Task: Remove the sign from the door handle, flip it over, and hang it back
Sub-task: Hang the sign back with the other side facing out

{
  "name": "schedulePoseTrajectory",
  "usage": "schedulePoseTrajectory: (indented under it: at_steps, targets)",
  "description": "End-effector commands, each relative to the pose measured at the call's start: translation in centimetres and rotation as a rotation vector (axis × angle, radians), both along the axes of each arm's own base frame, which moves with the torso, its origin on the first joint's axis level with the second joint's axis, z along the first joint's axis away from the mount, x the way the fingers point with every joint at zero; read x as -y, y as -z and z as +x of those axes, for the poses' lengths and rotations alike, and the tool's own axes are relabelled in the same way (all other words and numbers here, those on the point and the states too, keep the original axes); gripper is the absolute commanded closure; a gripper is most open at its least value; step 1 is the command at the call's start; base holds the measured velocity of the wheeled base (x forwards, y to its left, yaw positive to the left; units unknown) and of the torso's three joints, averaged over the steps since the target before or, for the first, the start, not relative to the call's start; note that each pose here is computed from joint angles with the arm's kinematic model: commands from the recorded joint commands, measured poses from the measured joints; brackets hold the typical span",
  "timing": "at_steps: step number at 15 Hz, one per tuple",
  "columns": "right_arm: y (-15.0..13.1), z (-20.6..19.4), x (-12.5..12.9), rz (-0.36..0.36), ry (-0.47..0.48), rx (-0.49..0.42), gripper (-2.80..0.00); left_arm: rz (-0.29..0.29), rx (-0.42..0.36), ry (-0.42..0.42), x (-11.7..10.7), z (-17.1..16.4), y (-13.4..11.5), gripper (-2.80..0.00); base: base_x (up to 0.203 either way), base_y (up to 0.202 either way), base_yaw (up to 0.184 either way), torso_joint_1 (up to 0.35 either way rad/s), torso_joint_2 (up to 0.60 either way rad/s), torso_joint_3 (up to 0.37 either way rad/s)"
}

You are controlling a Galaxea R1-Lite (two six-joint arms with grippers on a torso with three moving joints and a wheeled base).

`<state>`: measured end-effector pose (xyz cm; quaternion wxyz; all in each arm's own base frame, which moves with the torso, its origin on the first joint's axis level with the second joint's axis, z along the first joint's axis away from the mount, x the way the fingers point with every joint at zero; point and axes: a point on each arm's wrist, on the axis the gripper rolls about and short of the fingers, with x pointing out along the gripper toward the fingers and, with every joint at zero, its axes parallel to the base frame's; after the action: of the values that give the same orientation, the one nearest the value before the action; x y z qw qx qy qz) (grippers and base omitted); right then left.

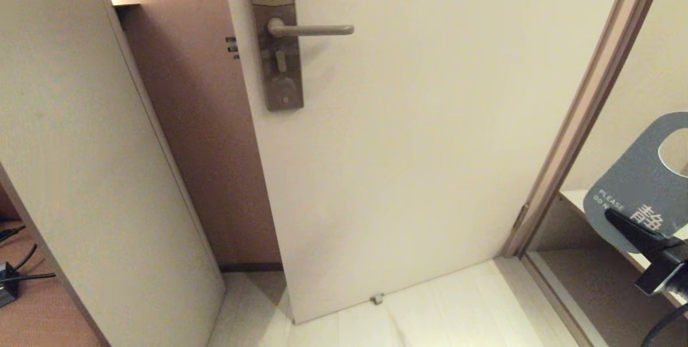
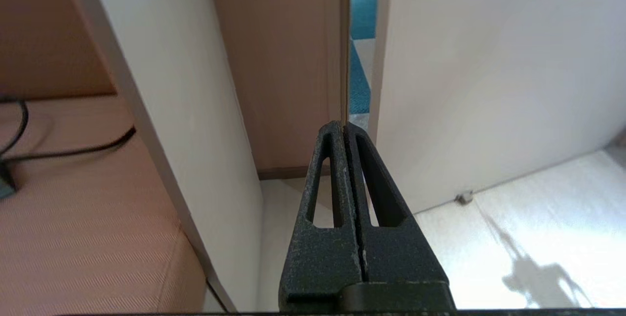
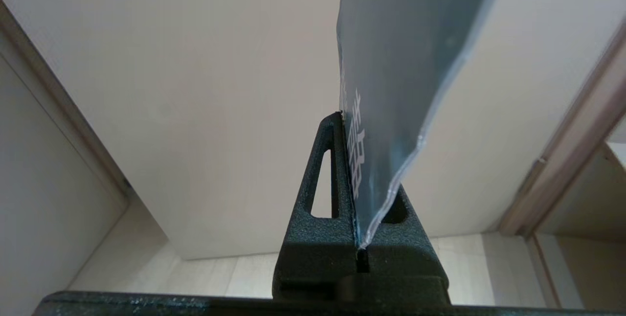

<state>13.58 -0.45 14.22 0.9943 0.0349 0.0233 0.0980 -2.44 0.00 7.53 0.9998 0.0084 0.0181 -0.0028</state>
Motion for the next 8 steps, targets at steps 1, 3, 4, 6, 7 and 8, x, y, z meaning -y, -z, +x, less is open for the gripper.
schedulePoseTrajectory:
  at_steps: [1,3,4,6,7,8]
  targets:
    - [-0.3,-1.4,0.0,-0.003,0.016,0.044,0.0,-0.004,-0.001,-0.002,0.0,0.0,0.0,0.0,0.0,0.0,0.0,0.0,0.0,0.0]
    - [-0.5,-2.8,0.1,-0.005,0.06,0.053,0.0,-0.004,-0.001,-0.002,0.0,0.0,0.0,0.0,0.0,0.0,0.0,0.0,0.0,0.0]
    - [-0.6,-3.6,0.1,-0.005,0.071,0.055,0.0,-0.004,-0.001,-0.002,0.0,0.0,0.0,0.0,0.0,0.0,0.0,0.0,0.0,0.0]
    - [-0.3,-5.3,0.0,-0.003,0.105,0.043,0.0,-0.004,-0.001,-0.002,0.0,0.0,0.0,0.0,0.0,0.0,0.0,0.0,0.0,0.0]
    - [-0.1,-6.1,-0.1,-0.002,0.124,0.031,0.0,-0.004,-0.001,-0.002,0.0,0.0,0.0,0.0,0.0,0.0,0.0,0.0,0.0,0.0]
    - [0.4,-6.9,-0.2,-0.002,0.139,0.007,0.0,-0.004,-0.001,-0.002,0.0,0.0,0.0,0.0,0.0,0.0,0.0,0.0,0.0,0.0]
